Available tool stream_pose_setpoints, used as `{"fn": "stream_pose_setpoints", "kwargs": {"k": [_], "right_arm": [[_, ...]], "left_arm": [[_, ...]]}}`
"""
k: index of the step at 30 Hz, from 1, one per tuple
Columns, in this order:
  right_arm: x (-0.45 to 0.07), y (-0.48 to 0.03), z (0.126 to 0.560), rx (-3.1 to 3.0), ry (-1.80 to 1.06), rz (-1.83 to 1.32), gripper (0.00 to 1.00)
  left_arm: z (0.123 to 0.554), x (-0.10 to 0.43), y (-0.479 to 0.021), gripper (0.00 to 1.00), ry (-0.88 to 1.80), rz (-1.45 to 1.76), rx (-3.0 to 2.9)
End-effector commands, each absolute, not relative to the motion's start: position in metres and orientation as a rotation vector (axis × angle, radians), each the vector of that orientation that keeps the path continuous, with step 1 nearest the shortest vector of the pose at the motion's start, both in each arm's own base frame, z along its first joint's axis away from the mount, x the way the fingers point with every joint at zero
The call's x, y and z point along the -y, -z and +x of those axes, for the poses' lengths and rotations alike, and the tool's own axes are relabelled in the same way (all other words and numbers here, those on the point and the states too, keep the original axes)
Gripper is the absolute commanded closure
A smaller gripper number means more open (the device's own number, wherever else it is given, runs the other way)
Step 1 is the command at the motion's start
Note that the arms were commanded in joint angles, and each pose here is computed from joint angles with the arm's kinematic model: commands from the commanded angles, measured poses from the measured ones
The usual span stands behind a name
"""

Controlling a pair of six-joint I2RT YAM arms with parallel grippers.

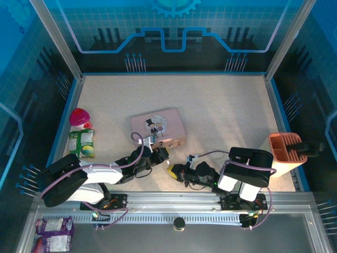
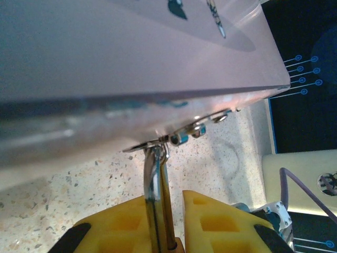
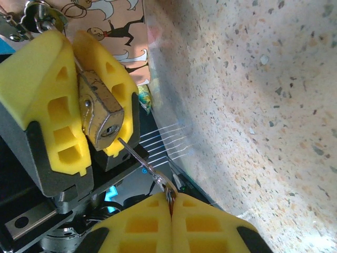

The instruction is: Unlock the padlock with the key

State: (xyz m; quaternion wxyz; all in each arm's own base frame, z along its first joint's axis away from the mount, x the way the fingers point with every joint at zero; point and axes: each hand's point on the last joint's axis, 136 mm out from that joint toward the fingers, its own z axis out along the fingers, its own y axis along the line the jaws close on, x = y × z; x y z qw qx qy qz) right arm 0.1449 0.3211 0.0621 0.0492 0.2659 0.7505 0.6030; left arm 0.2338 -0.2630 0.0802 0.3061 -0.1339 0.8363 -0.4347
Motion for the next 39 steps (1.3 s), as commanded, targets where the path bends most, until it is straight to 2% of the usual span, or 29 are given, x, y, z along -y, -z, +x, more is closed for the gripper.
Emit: {"fn": "stream_pose_setpoints", "kwargs": {"k": [1,39], "right_arm": [[-0.324,-0.067,0.148,-2.254,-1.854,0.824,1.00],[-0.329,-0.061,0.143,-2.381,-1.785,0.640,1.00]], "left_arm": [[0.240,0.292,-0.147,0.90,1.378,-0.227,-2.004],[0.243,0.303,-0.135,0.90,1.427,-0.117,-2.059]]}}
